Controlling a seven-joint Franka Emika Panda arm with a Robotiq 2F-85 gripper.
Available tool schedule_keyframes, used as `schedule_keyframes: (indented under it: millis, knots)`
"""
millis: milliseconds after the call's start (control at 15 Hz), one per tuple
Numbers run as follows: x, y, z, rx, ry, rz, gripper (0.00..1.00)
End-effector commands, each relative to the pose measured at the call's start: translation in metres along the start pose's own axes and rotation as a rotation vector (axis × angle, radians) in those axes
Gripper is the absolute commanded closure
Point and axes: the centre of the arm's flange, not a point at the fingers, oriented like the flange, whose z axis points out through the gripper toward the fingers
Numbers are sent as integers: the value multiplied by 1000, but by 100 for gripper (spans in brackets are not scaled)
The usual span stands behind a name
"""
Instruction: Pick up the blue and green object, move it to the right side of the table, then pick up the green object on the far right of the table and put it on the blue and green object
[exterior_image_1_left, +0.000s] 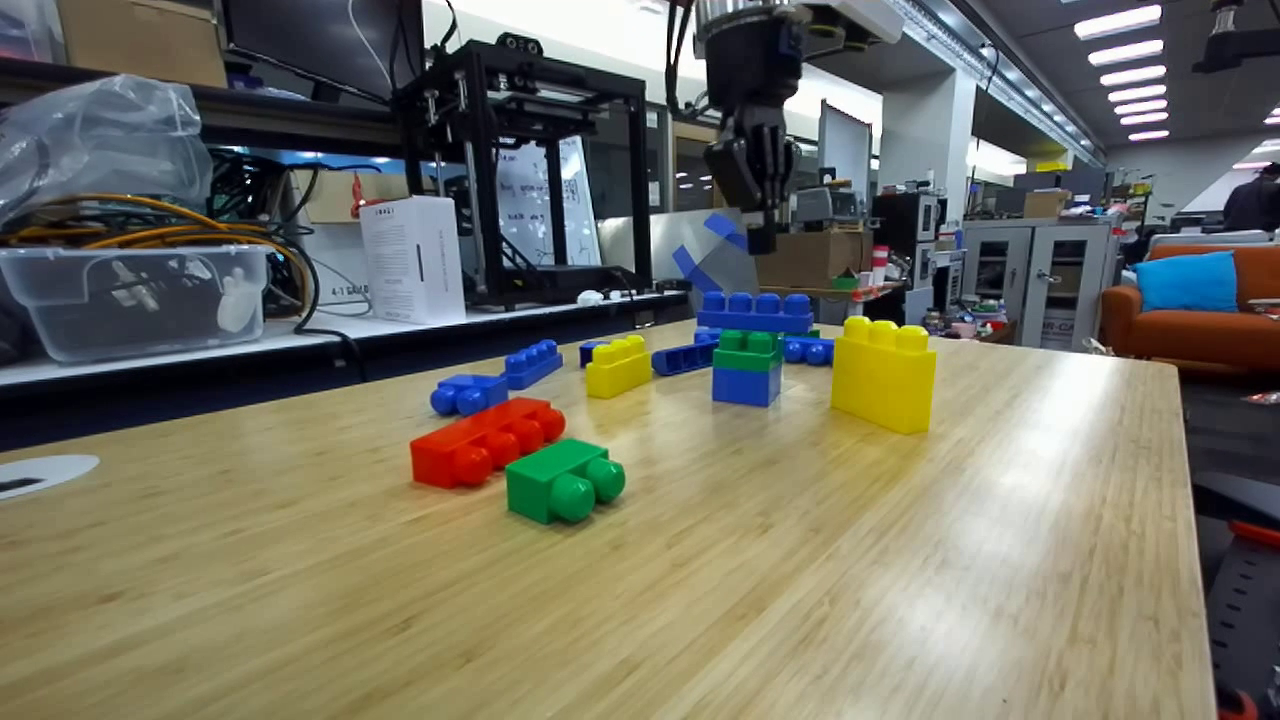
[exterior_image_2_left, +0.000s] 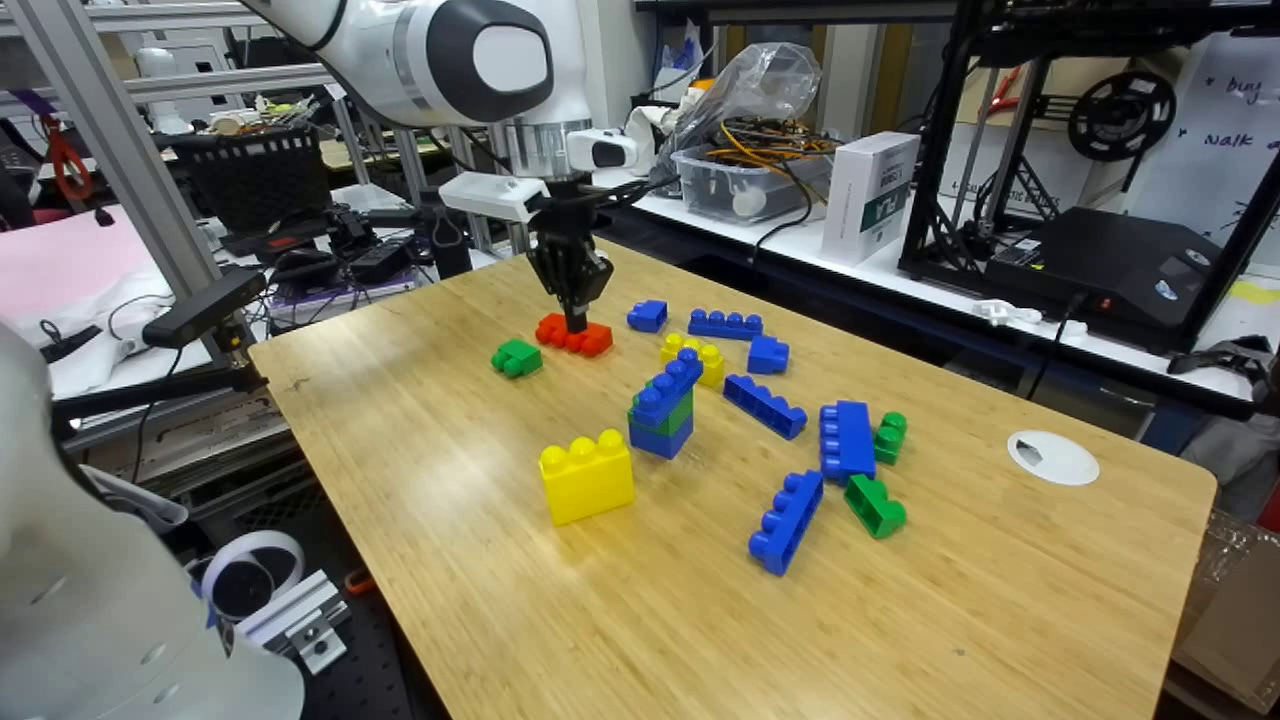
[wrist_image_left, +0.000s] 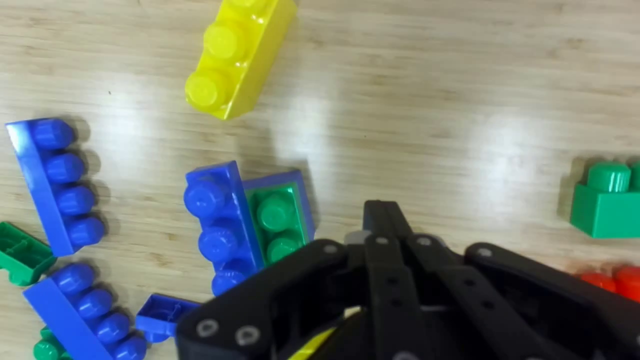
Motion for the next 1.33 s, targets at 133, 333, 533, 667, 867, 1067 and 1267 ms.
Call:
schedule_keyframes:
  millis: [133, 333, 533, 667, 867, 1067, 1267]
  knots:
    - [-53, 16, -12, -37, -4, -136, 100]
    - [-81, 25, -17, -57, 0, -198, 100]
    - [-107, 34, -17, -55, 5, -250, 74]
    - [-121, 37, -12, -70, 5, -282, 67]
    - [-139, 48, -3, -85, 7, -318, 47]
    - [-143, 54, -5, -94, 26, -334, 25]
    - [-143, 59, -9, -94, 47, -339, 4]
